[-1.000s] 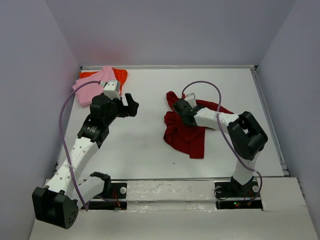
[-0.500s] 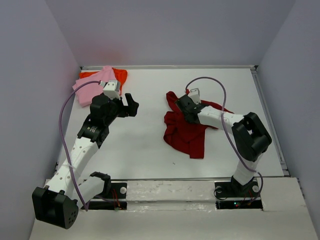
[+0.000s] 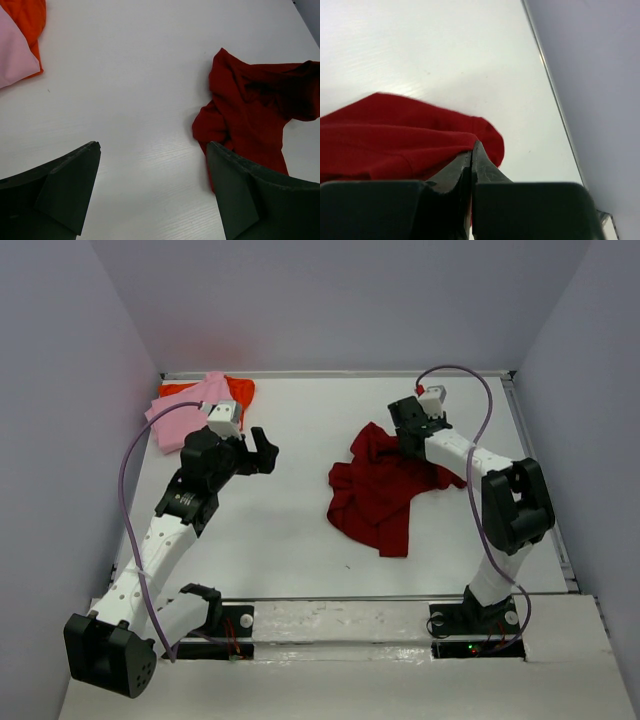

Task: Fold and stack the t-shirts
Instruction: Flatten the tshirt out

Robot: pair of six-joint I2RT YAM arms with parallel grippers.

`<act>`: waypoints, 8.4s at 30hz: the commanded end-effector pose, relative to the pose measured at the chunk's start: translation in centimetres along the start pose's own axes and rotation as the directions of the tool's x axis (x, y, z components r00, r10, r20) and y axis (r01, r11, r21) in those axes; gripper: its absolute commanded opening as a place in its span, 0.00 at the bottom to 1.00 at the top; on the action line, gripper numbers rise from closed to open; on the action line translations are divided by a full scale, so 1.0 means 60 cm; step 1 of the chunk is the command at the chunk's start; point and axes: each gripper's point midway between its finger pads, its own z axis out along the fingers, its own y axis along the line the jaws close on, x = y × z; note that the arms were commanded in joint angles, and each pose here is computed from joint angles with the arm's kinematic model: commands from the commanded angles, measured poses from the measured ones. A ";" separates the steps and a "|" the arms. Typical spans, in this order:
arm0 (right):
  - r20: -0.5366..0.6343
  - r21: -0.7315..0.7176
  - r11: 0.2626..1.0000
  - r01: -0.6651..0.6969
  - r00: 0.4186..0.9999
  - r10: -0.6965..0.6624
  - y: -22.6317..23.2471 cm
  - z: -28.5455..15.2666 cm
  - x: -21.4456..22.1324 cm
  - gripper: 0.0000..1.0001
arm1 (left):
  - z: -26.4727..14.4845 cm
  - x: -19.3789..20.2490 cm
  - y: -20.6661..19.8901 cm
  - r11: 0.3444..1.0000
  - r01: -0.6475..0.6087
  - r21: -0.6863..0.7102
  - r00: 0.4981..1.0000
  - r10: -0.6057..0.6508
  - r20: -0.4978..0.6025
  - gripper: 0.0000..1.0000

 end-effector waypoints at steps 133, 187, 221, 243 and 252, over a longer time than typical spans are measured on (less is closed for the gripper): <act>-0.241 -0.488 0.831 -0.269 0.956 0.168 0.138 -0.050 0.117 0.04 | -0.003 -0.014 -0.020 0.999 -0.028 0.039 0.999 0.027 0.029 0.97; -0.092 -0.685 0.725 -0.072 0.996 0.011 0.233 -0.184 0.052 0.61 | -0.004 -0.014 -0.023 0.999 -0.026 0.044 0.999 0.025 0.031 0.97; -0.155 -0.519 0.852 -0.061 0.988 -0.023 0.144 -0.150 0.148 0.57 | -0.002 -0.011 -0.027 0.998 -0.027 0.056 0.999 0.026 0.024 0.97; -0.085 -0.533 0.841 -0.093 0.995 0.057 0.117 -0.171 0.080 0.00 | 0.007 0.004 -0.033 0.998 -0.002 0.069 1.000 0.003 -0.010 0.97; 0.061 -0.559 0.821 -0.116 0.982 0.181 0.059 -0.226 -0.086 0.00 | 0.031 0.107 -0.144 0.950 0.224 0.216 0.967 -0.189 -0.174 0.94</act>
